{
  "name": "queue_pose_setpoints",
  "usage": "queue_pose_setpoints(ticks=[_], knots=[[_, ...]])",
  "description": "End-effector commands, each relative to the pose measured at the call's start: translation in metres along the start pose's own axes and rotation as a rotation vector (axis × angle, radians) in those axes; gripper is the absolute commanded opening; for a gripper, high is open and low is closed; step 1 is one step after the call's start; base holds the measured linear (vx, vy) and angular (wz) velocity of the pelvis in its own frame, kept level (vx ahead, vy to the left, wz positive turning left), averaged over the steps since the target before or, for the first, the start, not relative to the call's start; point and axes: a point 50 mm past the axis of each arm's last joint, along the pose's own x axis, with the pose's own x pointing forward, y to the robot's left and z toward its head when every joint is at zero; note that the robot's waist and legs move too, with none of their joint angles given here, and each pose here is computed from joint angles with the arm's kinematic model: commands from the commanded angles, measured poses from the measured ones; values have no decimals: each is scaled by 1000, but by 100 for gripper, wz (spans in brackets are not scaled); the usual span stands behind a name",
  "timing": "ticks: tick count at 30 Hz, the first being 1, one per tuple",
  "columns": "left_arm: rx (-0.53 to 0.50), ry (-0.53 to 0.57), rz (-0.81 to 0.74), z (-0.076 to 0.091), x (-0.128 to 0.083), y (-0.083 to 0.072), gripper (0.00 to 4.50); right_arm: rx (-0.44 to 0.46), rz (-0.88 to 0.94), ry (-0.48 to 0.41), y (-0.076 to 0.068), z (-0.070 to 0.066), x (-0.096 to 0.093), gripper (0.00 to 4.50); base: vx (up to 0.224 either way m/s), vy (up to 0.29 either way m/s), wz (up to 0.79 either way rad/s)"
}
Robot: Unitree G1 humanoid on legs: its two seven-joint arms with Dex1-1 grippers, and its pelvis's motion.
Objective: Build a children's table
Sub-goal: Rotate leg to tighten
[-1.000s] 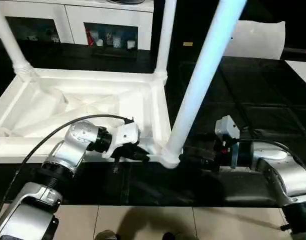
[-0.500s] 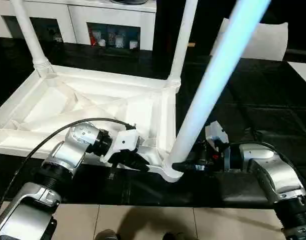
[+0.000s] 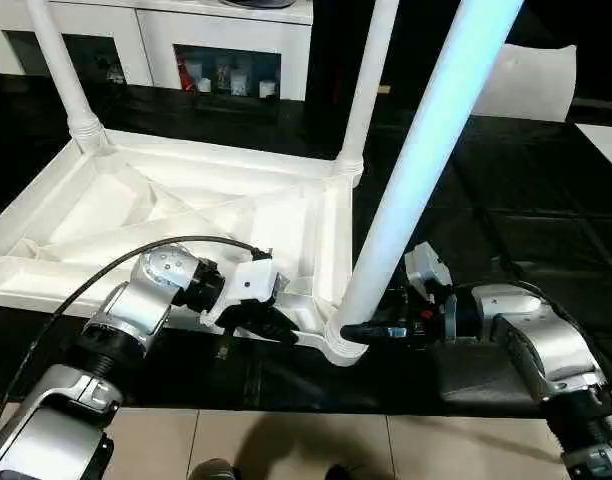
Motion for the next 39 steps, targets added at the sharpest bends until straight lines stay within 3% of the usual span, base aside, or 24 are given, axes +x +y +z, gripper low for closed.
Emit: queue_pose_setpoints(ticks=[1,4,6,9,11,16,20,21,22,23,26,27,30,35,37,39], knots=[[10,-22,17,8,17,2,0,43,-18,-45,4,-1,8,200,0,0,0],[-20,-13,121,11,21,9,0,68,-147,-65,4,-3,17,199,0,0,0],[-91,-65,241,21,29,19,0,88,-286,-49,3,-8,30,199,0,0,0],[-204,-110,414,39,52,32,0,209,-492,-86,3,-9,60,197,0,0,0],[-226,-125,458,44,58,36,0,241,-552,-100,1,-7,68,196,0,0,0],[-267,-117,589,59,72,46,0,318,-713,-145,-11,13,102,195,0,0,0],[-260,-87,628,64,71,49,0,288,-736,-188,-16,28,111,195,0,0,0],[-252,-79,627,64,71,49,0,271,-737,-199,-16,31,110,195,0,0,0],[-249,-77,625,64,71,49,0,269,-736,-203,-16,31,109,251,0,0,0],[-238,-73,614,63,70,48,0,257,-731,-217,-16,31,106,265,0,0,0],[-220,-77,573,55,66,43,0,196,-715,-215,-14,18,87,271,17,-8,2],[-202,-76,560,52,64,41,0,178,-704,-219,-13,14,79,304,0,0,0],[-184,-68,536,42,56,36,0,130,-708,-216,-14,8,58,318,0,0,0],[-134,-78,486,28,39,31,0,34,-725,-221,-17,4,14,364,0,0,0],[-120,-72,466,24,35,29,0,14,-691,-220,-16,4,6,398,0,0,0],[-88,-50,421,17,31,25,0,-29,-664,-190,-16,3,-6,404,0,0,0]])
